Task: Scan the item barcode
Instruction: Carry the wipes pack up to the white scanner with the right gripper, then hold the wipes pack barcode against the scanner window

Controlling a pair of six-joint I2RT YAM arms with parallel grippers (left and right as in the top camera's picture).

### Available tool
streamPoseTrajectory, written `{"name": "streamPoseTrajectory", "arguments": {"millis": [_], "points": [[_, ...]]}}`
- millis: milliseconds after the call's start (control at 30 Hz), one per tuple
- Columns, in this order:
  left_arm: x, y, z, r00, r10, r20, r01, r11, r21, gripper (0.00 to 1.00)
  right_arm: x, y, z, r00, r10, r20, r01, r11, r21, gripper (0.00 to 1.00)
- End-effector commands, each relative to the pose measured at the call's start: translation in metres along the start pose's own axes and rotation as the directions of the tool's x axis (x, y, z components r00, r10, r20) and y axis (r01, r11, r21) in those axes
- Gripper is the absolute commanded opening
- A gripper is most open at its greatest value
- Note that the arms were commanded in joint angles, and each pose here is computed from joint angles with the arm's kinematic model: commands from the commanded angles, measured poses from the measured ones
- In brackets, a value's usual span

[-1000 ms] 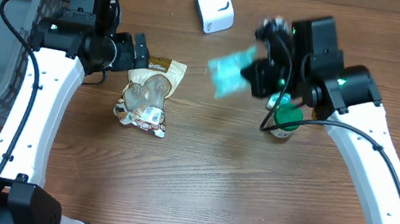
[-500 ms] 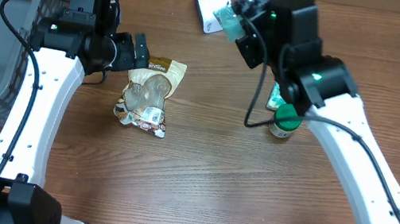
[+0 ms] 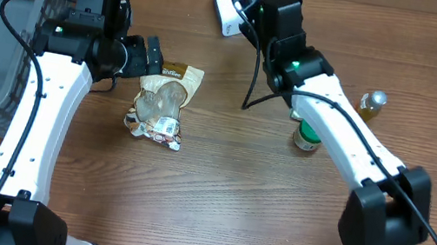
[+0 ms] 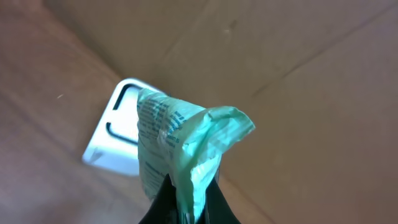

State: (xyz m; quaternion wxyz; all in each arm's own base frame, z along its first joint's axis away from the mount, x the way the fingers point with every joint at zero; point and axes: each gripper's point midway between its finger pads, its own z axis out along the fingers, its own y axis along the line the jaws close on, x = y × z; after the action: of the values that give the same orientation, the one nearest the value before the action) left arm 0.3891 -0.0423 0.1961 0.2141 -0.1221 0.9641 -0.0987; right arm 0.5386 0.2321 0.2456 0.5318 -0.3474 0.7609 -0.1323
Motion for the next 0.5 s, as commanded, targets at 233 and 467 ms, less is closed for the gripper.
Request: {"name": "streamPoseTrajectory", "arguments": {"millis": [233,467], "points": [[0.002,-0.003,0.001,1.000,0.015,-0.007,-0.014,1.000,0.009,1.00,-0.006,0.012,0.046,0.989,-0.112,0.094,0.102,0.990,0.101,0.04],[0.002,-0.003,0.001,1.000,0.015,-0.007,-0.015,1.000,0.009,1.00,-0.011,0.014,0.060,0.977,-0.154,0.147,0.132,0.979,0.153,0.04]]}}
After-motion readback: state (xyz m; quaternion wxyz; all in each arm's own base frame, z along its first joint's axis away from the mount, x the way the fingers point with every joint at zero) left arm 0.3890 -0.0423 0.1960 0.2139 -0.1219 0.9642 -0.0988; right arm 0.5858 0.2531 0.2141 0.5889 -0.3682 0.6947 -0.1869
